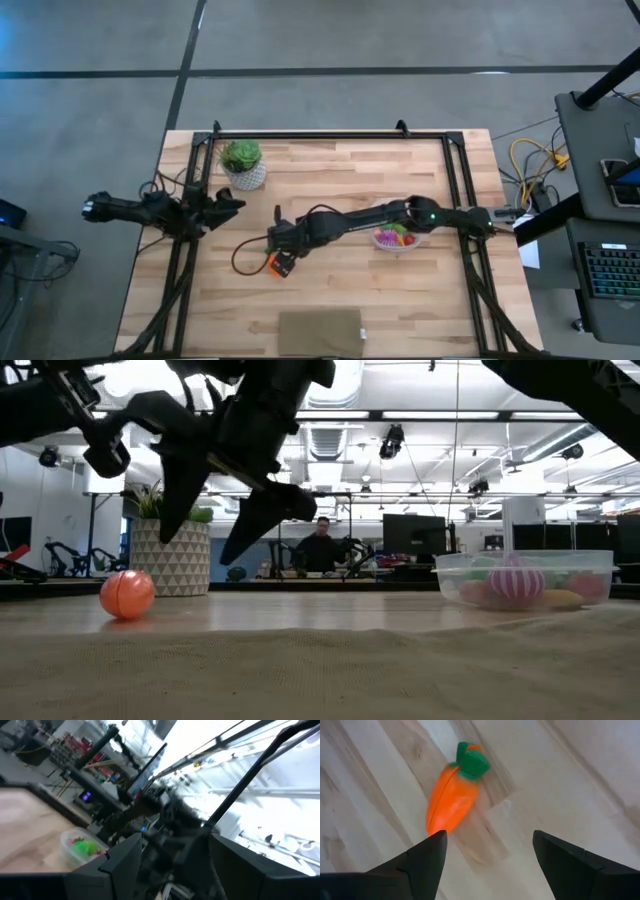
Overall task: Pick and placing Produce into tupperware
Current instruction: Put the orange carrot into the transparent container
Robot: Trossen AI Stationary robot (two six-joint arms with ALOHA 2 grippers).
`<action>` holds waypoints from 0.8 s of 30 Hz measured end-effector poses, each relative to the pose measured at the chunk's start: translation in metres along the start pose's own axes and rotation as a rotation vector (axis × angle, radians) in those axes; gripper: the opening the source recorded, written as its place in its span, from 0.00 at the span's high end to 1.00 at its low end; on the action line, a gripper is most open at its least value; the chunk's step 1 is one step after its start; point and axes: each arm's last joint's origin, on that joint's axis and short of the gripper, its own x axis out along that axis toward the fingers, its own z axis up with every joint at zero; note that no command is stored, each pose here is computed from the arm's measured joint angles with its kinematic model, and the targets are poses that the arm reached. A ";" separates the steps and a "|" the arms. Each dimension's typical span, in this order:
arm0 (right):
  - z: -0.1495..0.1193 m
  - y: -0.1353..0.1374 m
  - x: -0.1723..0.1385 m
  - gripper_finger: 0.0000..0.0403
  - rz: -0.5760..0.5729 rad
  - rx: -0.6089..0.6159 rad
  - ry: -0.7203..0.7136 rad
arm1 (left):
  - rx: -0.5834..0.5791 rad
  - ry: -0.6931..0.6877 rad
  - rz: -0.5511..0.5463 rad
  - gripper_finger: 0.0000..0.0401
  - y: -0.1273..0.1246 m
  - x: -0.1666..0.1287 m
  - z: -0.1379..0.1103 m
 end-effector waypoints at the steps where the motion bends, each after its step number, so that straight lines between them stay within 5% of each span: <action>1: 0.000 0.000 0.003 0.29 0.002 0.015 -0.001 | 0.000 -0.014 -0.011 0.46 -0.001 -0.001 0.002; 10: 0.003 0.004 0.013 0.30 0.056 0.091 -0.042 | 0.026 -0.069 -0.073 0.46 -0.008 -0.002 0.009; 24: 0.001 0.006 0.026 0.30 0.090 0.033 -0.043 | 0.015 -0.108 -0.130 0.46 -0.012 -0.003 0.013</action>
